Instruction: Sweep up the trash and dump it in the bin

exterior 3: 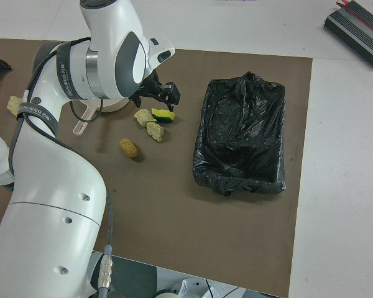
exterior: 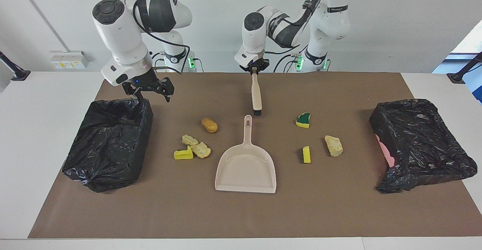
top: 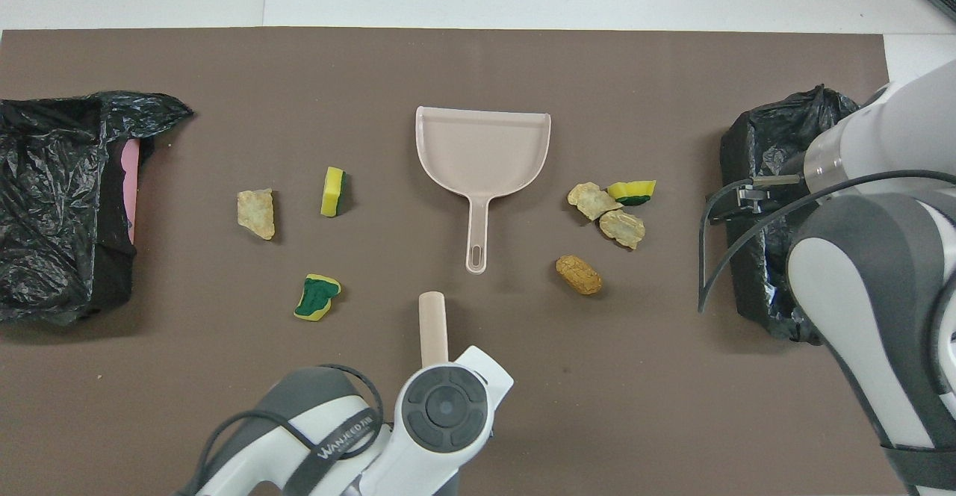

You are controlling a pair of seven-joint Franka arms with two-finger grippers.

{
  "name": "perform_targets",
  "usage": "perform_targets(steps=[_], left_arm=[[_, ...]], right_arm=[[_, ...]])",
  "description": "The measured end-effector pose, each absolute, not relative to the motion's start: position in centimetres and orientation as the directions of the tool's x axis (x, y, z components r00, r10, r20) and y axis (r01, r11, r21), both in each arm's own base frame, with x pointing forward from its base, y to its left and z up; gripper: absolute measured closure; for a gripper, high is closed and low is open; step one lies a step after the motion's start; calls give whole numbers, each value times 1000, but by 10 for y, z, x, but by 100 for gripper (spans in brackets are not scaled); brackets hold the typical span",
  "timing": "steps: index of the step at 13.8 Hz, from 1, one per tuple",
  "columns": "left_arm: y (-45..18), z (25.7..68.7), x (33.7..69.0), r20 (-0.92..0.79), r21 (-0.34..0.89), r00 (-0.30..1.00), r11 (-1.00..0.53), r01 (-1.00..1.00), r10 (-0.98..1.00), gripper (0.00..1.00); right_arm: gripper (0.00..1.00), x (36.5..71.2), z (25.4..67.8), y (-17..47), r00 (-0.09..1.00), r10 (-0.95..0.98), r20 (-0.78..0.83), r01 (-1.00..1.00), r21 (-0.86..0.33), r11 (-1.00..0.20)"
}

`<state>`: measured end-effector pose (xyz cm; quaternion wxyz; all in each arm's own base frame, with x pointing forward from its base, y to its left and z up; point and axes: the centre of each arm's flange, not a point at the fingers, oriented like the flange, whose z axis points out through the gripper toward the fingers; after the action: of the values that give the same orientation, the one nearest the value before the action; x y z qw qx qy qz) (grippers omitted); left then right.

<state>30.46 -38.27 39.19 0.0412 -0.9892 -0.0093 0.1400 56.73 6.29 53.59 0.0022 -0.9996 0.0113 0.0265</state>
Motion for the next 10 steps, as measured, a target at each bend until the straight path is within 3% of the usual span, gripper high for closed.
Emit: perform_targets(steps=[5, 10], left_arm=[[-292, 406, 391, -233, -140, 957, -980, 143, 173, 74], [-164, 410, 461, -229, -111, 948, -974, 199, 220, 74]], right_arm=[[0, 584, 500, 91, 996, -60, -59, -60, 2, -998], [0, 593, 464, 222, 985, -170, -36, -170, -6, -985]])
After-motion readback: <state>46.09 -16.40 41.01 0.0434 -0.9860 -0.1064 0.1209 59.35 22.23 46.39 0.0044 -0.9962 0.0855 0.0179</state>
